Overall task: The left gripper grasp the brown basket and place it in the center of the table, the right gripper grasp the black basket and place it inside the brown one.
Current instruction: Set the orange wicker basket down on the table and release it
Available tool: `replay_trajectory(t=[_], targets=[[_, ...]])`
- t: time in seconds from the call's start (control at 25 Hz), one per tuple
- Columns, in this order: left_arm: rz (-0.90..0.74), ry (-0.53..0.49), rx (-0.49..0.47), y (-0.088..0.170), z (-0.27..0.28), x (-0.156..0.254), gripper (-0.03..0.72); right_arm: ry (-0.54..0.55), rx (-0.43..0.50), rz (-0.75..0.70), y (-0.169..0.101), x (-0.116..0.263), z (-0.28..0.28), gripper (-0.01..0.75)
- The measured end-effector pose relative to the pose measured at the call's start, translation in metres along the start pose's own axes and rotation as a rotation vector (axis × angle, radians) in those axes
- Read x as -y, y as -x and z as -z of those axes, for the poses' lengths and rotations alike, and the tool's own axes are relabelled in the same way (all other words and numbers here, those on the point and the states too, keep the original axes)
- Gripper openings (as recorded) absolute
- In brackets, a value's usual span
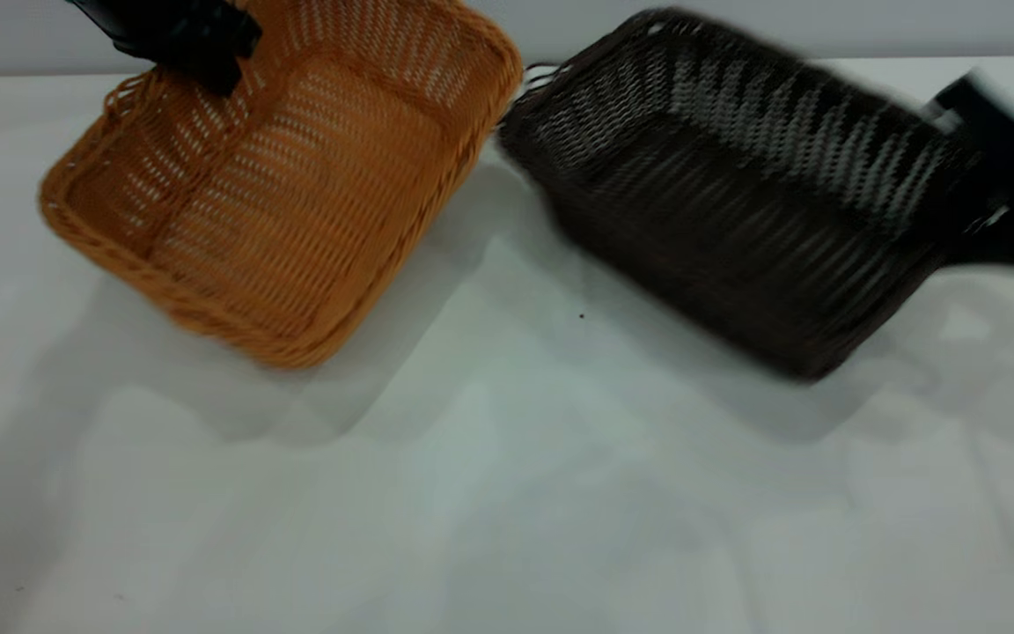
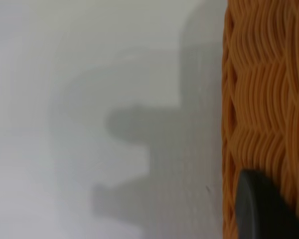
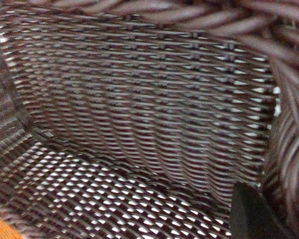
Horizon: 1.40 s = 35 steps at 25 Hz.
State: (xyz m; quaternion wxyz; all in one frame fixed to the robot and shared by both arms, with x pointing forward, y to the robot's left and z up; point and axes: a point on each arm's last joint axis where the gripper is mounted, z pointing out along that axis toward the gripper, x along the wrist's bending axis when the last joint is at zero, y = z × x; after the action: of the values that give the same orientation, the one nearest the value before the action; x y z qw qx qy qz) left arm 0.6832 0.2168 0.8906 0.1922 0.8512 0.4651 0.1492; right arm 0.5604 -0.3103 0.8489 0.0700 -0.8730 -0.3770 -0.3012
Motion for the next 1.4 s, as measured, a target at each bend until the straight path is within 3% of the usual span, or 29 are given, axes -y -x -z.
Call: replay_trajectory(t=[0.12,0.24,0.48,0.76,1.04,1.16,1.4], targets=[[-0.146,-0.049,0.079,0.009,0.004,-0.003,0.078,0.110,-0.074,0.017,-0.001,-0.041,0.038,0.085],[-0.318,-0.028,0.171,0.025,0.009,-0.014,0.078,0.170,-0.144,0.027,0.000,-0.072,0.077,0.083],[-0.714,0.061,0.343,0.083,0.001,-0.037,0.077,0.106,-0.170,0.111,0.009,-0.098,0.116,0.082],[-0.937,0.093,0.423,0.159,-0.028,-0.052,0.077,0.089,-0.187,0.133,0.009,-0.104,0.125,0.082],[-1.010,0.117,0.415,0.190,-0.040,-0.055,0.092,0.068,-0.196,0.141,0.008,-0.102,0.125,0.082],[-1.024,0.128,0.400,0.195,-0.039,-0.057,0.161,0.064,-0.199,0.141,0.008,-0.101,0.125,0.082],[-0.991,0.155,0.351,0.193,-0.041,-0.061,0.436,0.046,-0.213,0.153,0.006,-0.100,0.125,0.082]])
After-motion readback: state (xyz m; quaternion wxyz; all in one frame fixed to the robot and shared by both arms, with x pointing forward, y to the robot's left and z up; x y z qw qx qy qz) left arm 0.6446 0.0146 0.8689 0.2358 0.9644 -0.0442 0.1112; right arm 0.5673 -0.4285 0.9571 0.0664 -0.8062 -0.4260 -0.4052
